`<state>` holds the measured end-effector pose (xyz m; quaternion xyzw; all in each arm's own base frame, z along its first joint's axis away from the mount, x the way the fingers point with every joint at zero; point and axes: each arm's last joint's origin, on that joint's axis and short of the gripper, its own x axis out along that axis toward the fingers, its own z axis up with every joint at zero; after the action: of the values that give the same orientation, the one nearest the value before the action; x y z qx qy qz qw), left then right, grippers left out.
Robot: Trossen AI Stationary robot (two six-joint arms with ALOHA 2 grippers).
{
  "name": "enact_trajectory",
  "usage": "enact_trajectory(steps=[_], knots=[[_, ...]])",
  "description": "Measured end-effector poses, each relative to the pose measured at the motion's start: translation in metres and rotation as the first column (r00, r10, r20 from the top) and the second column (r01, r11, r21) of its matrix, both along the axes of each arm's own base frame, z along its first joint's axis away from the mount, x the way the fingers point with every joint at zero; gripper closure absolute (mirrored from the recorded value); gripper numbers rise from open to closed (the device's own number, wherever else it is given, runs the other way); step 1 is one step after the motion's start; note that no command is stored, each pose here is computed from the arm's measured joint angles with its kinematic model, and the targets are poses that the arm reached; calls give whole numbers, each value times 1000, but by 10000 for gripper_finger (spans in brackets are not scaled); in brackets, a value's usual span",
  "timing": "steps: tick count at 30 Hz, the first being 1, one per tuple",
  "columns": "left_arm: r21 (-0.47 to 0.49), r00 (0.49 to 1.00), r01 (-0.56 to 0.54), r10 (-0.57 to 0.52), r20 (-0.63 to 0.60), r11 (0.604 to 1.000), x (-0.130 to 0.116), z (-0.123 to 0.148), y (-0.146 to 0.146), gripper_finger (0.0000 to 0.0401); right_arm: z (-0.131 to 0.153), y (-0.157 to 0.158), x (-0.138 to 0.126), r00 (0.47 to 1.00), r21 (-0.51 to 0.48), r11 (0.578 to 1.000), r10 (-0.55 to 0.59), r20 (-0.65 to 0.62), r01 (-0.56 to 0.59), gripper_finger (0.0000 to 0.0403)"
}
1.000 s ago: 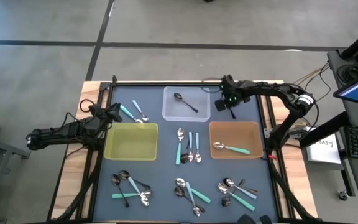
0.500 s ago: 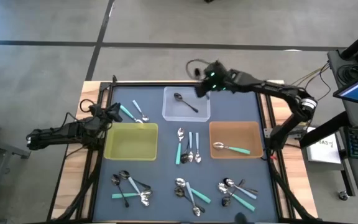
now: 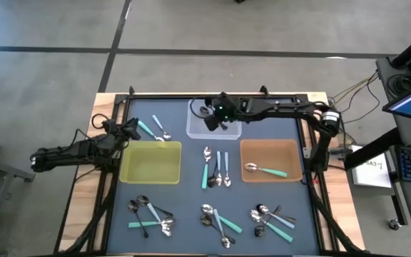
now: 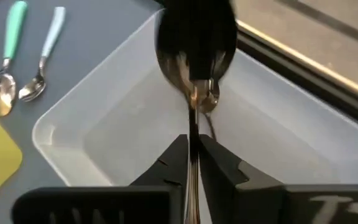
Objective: Sort silverware by color (type)
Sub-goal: Put the black spoon into the transparent bin, then put the blue spoon into the yellow bin
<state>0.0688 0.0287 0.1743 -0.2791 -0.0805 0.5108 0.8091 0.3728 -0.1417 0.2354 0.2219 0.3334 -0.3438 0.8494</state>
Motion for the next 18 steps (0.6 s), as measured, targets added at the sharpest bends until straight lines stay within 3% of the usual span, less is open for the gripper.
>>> enact_trajectory(steps=[7,12,18], knots=[[0,1000,1,-1,0,1000,0,0,0,312,7,7,1,999,43,999,-4,41,3,314],[0,1000,0,0,0,1000,0,0,0,312,20,18,0,987,219,976,-35,158,0,298],[0,1000,0,0,0,1000,0,0,0,312,16,68,14,983,354,934,-21,182,-46,308]])
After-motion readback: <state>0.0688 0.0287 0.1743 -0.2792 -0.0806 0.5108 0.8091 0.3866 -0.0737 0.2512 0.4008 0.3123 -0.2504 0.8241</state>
